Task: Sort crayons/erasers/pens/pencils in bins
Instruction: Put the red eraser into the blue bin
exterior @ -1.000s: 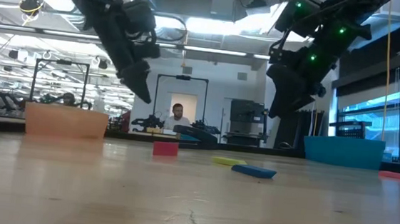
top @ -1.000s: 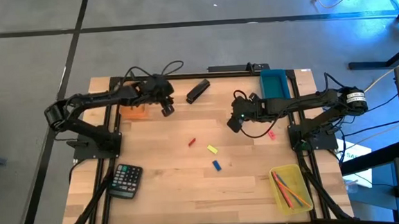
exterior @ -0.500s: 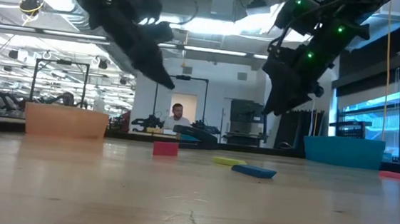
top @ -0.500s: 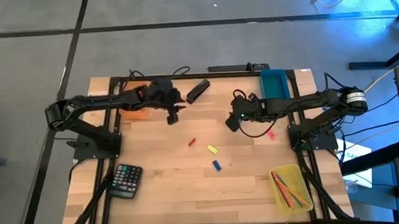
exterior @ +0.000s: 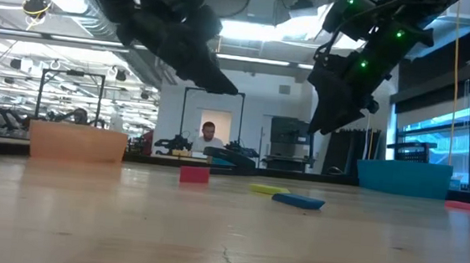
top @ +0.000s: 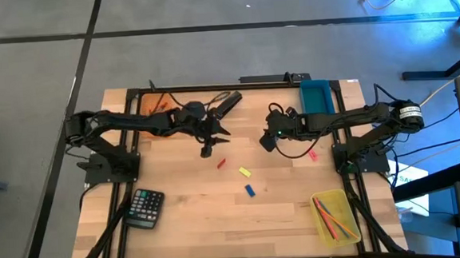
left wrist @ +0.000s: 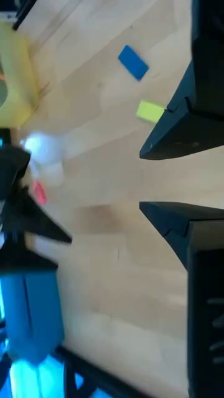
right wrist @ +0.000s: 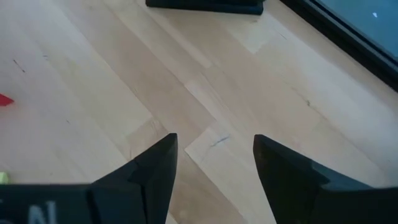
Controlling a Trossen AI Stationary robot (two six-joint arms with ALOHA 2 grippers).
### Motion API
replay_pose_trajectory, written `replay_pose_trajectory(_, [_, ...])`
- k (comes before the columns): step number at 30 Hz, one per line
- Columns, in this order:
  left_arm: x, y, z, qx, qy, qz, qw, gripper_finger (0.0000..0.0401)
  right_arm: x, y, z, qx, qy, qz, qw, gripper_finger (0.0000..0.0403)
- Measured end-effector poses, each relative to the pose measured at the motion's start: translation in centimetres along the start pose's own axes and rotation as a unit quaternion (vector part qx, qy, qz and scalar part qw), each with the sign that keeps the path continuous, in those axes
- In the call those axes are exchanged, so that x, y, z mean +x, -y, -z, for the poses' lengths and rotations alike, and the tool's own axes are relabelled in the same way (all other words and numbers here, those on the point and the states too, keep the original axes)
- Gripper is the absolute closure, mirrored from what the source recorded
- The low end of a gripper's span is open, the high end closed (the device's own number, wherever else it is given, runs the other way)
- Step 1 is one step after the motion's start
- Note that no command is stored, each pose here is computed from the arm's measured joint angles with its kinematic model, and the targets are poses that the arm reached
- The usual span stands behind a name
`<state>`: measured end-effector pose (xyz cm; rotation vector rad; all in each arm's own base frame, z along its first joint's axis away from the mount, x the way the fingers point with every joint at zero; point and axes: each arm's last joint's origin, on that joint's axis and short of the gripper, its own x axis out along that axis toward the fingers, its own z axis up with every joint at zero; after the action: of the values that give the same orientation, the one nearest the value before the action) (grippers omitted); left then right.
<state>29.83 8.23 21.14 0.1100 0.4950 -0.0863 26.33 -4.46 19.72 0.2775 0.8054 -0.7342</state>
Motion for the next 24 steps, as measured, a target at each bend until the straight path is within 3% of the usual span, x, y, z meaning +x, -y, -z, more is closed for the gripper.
replay_pose_trajectory(11, [4.0,2.4,1.8,0.013,-0.019,0.046,0.999,0.0290,0.0,-0.2,-0.3,0.003,0.015,-0.011,1.000,0.0189])
replay_pose_trajectory(24, [6.6,4.0,2.7,0.015,-0.001,0.064,0.998,0.0290,-0.7,-1.7,0.4,0.008,-0.008,-0.070,0.997,0.0189])
